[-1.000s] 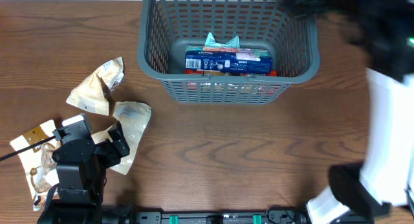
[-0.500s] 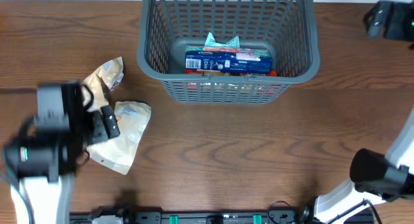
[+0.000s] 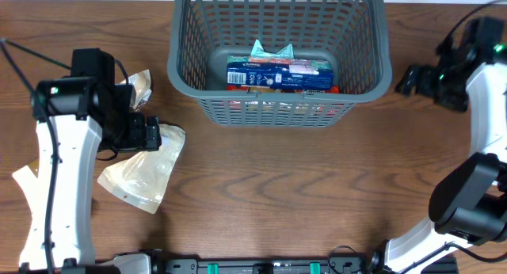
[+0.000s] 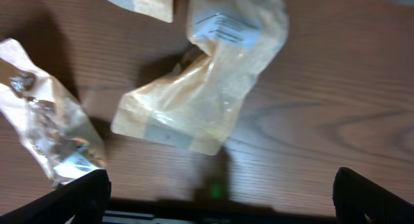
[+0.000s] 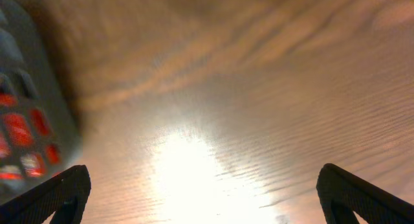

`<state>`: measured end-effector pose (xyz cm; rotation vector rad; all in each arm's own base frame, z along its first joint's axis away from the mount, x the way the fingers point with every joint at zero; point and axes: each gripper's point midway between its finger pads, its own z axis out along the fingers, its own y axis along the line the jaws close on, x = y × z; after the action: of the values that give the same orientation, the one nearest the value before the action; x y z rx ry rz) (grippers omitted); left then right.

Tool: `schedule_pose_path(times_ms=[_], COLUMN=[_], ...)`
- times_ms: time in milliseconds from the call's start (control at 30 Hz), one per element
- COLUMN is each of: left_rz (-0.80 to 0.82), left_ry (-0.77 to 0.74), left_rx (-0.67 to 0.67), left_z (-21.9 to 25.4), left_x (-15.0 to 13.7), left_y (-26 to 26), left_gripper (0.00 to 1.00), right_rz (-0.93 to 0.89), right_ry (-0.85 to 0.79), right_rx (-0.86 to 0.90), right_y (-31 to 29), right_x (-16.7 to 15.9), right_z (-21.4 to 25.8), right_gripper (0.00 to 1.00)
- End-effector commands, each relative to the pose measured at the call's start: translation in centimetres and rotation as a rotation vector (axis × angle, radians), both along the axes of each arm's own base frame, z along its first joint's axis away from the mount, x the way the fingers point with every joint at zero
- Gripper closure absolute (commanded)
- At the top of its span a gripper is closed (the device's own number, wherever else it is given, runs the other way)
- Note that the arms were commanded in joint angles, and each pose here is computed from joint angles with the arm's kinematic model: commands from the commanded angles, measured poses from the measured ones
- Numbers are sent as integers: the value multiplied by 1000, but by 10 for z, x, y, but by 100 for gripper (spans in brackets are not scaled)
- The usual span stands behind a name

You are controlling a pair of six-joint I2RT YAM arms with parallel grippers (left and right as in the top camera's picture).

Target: Pack container

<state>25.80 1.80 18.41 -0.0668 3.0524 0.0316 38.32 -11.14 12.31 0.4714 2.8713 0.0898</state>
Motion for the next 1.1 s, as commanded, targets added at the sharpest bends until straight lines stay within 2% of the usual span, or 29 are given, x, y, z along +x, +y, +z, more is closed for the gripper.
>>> schedule_pose_path(times_ms=[0,267,667,1067], left_rz=[-44,-44,-84,-81], left_ry=[37,45,-5,-18], left_rx=[86,80,53,51], left_z=[-8,-26,-33,-101], left_x=[5,26,38,19], left_y=[16,17,10,9], left_gripper=[1,1,1,1], right_rz=[-17,-17,-9,9], right_ry=[47,63,51,38], right_rx=[24,30,25,17], right_y=[5,6,6,5], right_x=[-13,-18,-15,-12], right_z=[-22,-32,-31,-31], right_gripper=[1,1,1,1])
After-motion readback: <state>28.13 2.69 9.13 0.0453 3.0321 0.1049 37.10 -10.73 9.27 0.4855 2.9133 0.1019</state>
